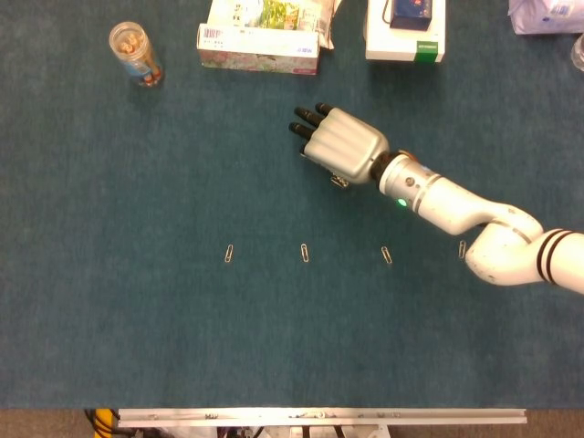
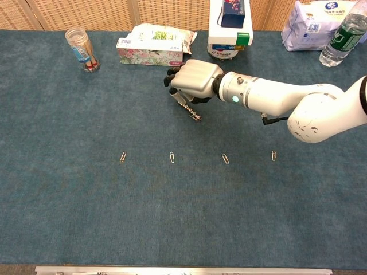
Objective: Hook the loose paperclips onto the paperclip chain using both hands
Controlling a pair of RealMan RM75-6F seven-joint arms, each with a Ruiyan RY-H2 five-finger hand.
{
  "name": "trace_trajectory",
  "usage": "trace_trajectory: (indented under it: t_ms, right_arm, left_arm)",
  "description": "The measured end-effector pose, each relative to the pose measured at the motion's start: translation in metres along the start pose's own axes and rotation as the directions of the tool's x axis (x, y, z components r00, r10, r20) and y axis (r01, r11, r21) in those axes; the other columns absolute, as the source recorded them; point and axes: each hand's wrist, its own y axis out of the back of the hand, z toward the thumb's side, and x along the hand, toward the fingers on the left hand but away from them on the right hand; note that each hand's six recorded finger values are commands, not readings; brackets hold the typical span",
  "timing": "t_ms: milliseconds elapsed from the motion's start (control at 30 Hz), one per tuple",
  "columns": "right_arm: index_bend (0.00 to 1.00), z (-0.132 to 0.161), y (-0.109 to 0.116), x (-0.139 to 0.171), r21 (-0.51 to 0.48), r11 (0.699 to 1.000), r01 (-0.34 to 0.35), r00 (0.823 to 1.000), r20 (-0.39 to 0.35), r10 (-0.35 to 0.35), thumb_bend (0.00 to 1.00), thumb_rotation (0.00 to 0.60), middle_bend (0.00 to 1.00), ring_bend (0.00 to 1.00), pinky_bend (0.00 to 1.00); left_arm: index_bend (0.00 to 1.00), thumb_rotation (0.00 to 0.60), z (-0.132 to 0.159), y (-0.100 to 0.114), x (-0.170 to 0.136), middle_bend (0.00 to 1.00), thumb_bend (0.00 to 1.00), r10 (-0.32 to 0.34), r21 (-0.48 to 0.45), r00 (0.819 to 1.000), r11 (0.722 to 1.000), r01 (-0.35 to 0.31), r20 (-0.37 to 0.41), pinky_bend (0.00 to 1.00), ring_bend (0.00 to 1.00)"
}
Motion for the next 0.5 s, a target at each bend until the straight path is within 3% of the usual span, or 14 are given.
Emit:
trace_trajectory:
  t_ms: [500]
  right_arm:
    - [0.53, 0.0044, -0.0067, -0.0095, 0.064, 0.998, -0.009, 1.0, -0.014, 0.01, 1.0, 0.6, 0.18, 0.08, 0.21]
  left_arm:
    - [0.59, 0.6, -0.001, 0.0004, -0.0005, 0.12, 0.36, -0.007, -0.009, 1.0, 1.0, 0.007, -0.001, 0.0, 0.0]
